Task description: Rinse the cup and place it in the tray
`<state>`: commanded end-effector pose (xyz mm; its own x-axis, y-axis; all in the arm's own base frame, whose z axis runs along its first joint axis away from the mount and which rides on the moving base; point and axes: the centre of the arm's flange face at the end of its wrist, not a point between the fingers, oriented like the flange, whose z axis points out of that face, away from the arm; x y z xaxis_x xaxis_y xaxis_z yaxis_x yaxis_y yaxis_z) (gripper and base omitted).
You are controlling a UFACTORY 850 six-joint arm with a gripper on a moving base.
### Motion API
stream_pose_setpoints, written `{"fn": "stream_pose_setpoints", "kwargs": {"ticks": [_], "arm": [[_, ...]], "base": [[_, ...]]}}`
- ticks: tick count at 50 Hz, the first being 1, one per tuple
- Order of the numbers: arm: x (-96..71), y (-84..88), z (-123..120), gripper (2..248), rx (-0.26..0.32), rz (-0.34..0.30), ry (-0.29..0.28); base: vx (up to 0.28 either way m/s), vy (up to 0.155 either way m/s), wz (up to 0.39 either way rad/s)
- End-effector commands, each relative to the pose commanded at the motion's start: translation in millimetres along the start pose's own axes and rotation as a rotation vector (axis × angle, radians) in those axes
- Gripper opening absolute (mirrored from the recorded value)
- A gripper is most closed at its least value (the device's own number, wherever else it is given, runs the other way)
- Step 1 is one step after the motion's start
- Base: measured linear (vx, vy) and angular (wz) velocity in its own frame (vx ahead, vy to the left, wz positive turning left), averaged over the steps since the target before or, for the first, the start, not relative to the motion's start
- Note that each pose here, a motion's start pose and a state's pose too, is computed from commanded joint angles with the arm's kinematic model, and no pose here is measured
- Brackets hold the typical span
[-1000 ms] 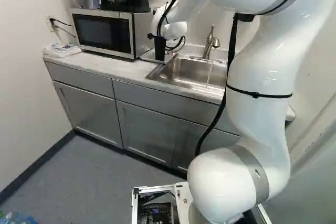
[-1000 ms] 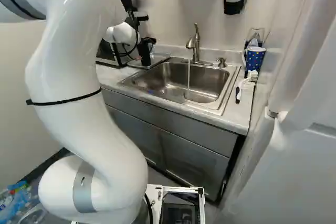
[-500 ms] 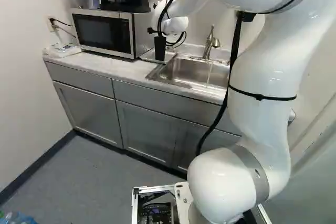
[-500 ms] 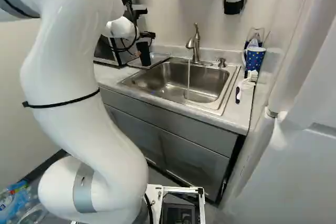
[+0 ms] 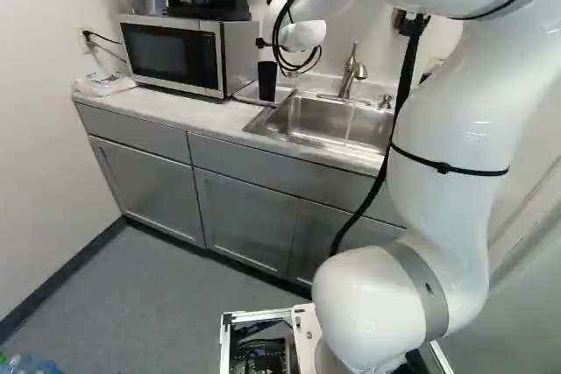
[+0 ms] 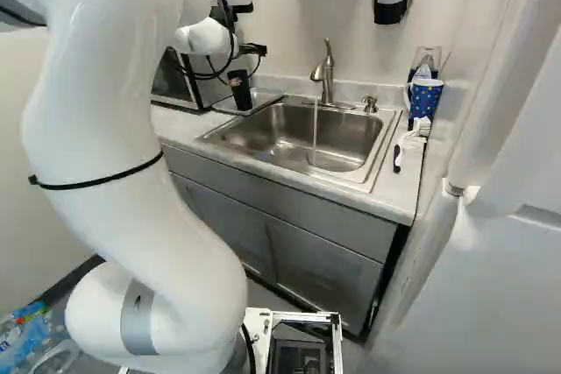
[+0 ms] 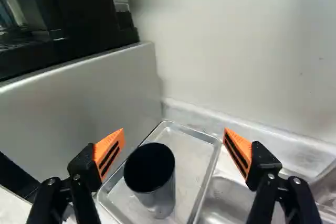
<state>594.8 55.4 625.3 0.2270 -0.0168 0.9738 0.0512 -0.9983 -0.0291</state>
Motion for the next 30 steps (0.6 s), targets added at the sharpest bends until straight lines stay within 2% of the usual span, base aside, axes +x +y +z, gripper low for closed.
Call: {"fn": "stream_pose_setpoints", "kwargs": {"ticks": [30], "arm": [[-1.7, 46.4, -16.5, 247, -0.077, 0.018, -0.001]], "base": [[0.0, 0.0, 0.0]]}}
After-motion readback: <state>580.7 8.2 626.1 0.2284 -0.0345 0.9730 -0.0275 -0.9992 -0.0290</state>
